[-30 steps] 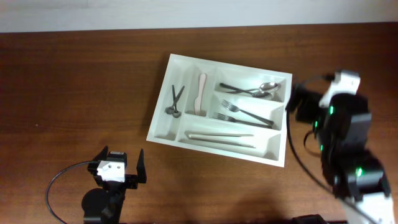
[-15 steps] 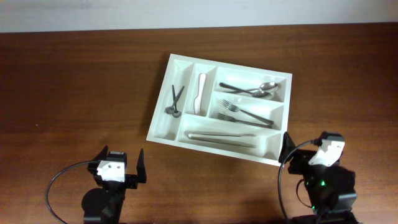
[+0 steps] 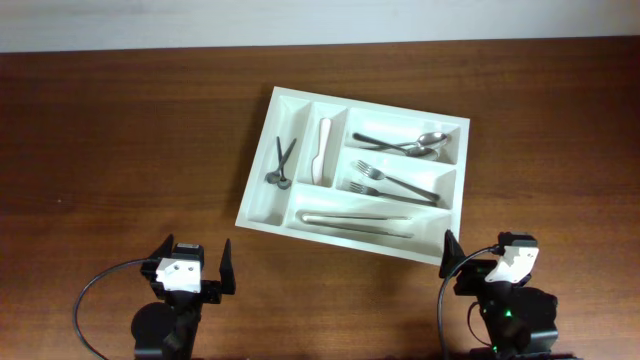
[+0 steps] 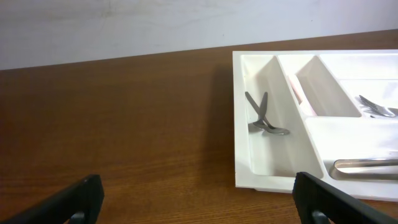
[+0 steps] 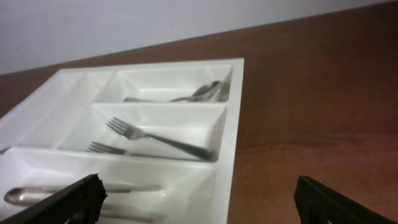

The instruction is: Pack container

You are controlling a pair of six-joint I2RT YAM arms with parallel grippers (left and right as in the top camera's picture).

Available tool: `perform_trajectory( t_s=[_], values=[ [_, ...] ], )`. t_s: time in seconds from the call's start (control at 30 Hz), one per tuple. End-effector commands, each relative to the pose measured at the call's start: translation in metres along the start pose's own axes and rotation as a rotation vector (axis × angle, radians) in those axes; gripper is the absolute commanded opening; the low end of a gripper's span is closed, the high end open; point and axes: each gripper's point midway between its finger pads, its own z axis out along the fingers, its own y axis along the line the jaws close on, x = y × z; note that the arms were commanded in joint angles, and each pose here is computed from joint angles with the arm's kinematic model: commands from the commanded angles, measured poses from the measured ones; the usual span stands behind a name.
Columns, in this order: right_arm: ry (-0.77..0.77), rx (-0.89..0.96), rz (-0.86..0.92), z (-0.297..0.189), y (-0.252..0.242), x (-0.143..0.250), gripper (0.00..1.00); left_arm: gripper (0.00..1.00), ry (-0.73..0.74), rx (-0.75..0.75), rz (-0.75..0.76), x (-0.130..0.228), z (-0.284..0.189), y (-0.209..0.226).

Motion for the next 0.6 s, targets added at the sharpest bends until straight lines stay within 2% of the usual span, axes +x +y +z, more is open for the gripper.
perform_trajectory(
  t_s=[0.0, 0.13, 0.4, 0.5, 0.57],
  values=[
    [0.013, 0.0, -0.008, 0.0, -0.002, 0.009, 0.99, 0.99, -0.003, 0.009, 0.018, 0.001, 0.0, -0.001],
    [0.054, 0.008, -0.009, 0.005, -0.005, 0.026, 0.99, 0.99, -0.003, 0.009, 0.018, 0.001, 0.0, -0.001],
    [0.061, -0.01, -0.114, 0.005, -0.003, 0.027, 0.99, 0.99, -0.003, 0.009, 0.018, 0.001, 0.0, -0.001],
    [0.098, -0.013, -0.131, 0.003, -0.003, 0.035, 0.99, 0.99, -0.003, 0.009, 0.018, 0.001, 0.0, -0.001],
    [0.177, -0.034, -0.127, -0.001, -0.001, 0.052, 0.99, 0.99, -0.003, 0.009, 0.018, 0.001, 0.0, -0.001]
  ],
)
